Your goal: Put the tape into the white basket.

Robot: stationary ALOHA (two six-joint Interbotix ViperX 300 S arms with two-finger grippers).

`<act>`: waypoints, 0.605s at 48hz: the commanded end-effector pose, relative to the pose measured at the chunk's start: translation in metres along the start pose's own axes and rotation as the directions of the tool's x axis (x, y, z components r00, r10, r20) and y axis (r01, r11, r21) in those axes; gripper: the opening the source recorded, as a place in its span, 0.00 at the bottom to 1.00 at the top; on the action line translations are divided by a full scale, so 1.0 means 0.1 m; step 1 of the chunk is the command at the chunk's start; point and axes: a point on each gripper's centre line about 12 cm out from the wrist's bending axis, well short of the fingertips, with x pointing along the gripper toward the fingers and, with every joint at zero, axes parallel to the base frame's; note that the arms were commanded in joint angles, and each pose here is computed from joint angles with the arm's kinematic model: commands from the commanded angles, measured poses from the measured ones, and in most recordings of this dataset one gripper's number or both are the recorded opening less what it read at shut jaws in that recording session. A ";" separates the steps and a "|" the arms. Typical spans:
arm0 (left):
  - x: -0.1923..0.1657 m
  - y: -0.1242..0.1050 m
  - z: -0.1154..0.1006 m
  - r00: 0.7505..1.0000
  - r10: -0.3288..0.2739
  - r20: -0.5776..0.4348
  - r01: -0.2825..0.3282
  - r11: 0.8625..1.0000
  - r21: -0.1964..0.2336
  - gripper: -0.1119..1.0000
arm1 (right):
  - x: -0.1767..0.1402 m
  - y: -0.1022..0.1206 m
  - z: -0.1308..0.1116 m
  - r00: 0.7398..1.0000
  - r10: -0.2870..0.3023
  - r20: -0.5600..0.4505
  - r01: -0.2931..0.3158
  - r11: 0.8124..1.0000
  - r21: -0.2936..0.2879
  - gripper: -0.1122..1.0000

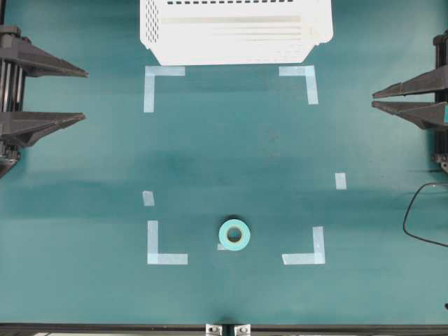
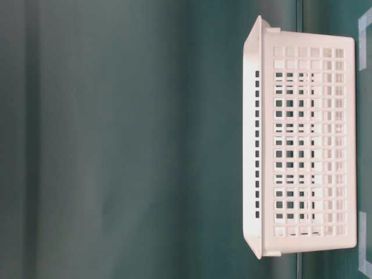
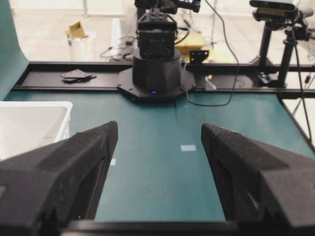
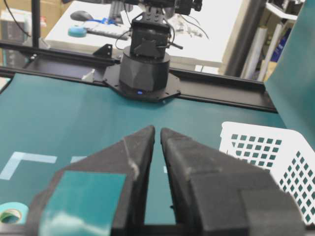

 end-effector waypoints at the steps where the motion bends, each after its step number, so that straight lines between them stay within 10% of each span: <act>1: -0.01 -0.01 -0.07 1.000 -0.005 -0.014 0.005 1.000 -0.006 0.32 | 0.01 -0.01 0.05 1.000 -0.006 0.018 0.006 1.000 -0.005 0.32; 13: -0.05 -0.02 -0.13 1.000 -0.009 -0.023 0.009 1.000 -0.009 0.03 | -0.06 -0.02 0.04 0.997 -0.008 0.083 0.009 1.000 -0.014 0.11; 29: -0.19 -0.02 -0.24 0.999 -0.011 -0.037 0.010 1.000 -0.019 0.00 | -0.07 -0.02 0.02 0.998 -0.008 0.066 0.009 1.000 -0.008 0.11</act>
